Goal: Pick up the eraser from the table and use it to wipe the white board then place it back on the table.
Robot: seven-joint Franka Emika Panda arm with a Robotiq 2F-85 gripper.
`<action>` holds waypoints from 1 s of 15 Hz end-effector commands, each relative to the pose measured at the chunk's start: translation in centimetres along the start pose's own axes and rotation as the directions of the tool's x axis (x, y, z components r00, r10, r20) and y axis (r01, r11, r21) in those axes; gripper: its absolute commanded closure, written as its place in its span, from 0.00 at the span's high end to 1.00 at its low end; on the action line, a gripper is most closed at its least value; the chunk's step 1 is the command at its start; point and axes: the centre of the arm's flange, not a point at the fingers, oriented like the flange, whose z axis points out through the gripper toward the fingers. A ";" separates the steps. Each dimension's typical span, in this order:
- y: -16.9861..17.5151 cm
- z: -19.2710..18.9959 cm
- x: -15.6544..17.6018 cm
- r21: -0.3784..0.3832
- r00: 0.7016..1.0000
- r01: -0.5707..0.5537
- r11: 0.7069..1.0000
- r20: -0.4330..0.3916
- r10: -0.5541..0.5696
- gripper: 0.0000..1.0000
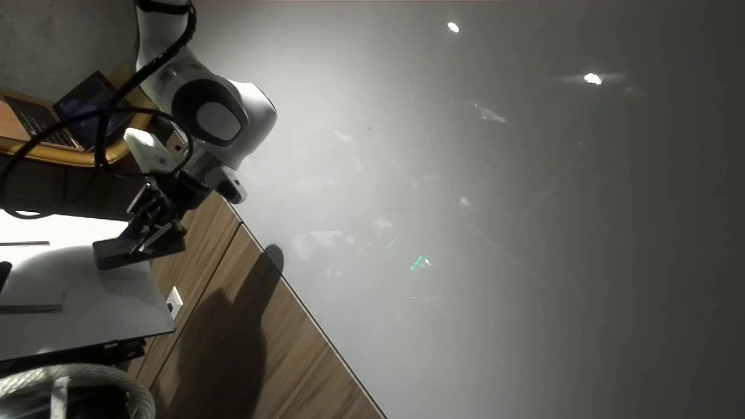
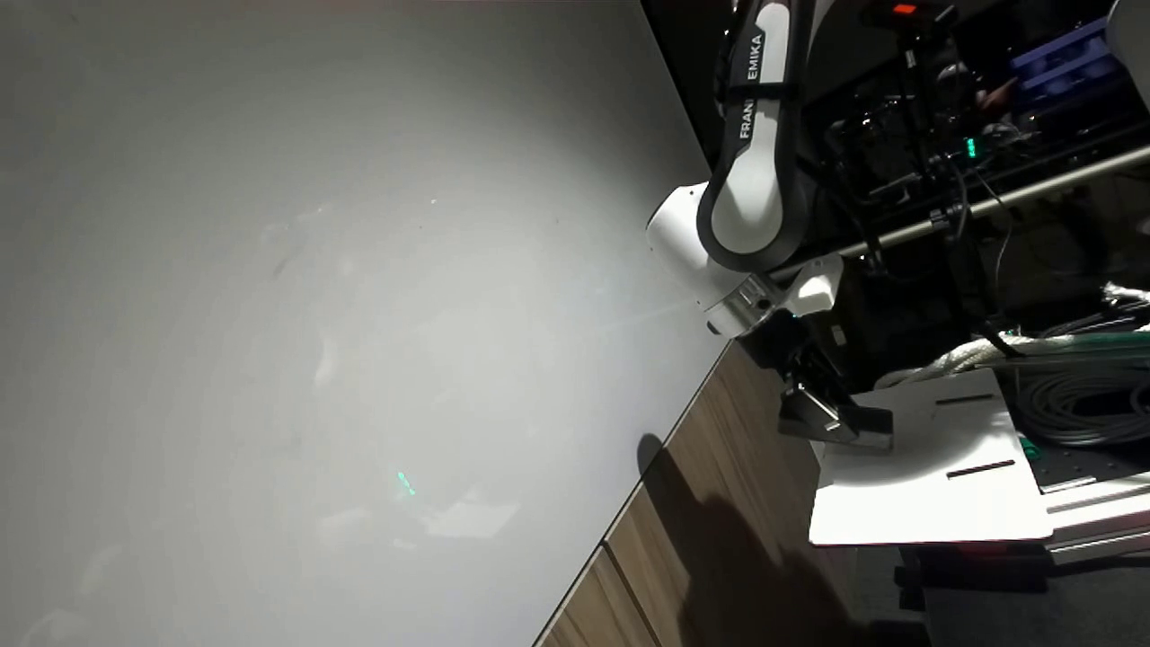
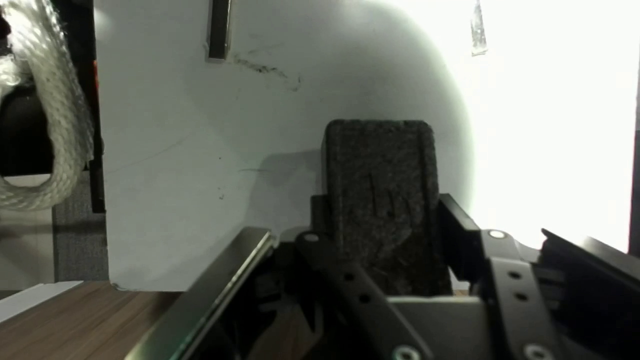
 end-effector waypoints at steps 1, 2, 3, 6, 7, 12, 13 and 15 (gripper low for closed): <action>0.3 -0.5 1.2 0.022 1.000 0.006 1.000 0.028 -0.007 0.29; 0.4 -0.5 1.3 0.022 1.000 0.006 1.000 0.029 -0.007 0.29; 0.5 -0.5 1.5 0.022 1.000 0.005 1.000 0.029 -0.006 0.29; 0.7 -0.5 1.7 0.023 0.999 0.003 1.000 0.034 -0.004 0.29; 0.9 -0.4 1.7 0.023 0.999 0.002 1.000 0.037 -0.003 0.29; 1.6 0.0 1.6 0.022 0.998 -0.004 1.000 0.066 0.003 0.29; 1.8 0.1 1.6 0.023 0.997 -0.007 1.000 0.071 0.005 0.29; 2.1 0.2 1.6 0.026 0.997 -0.009 1.000 0.075 0.007 0.29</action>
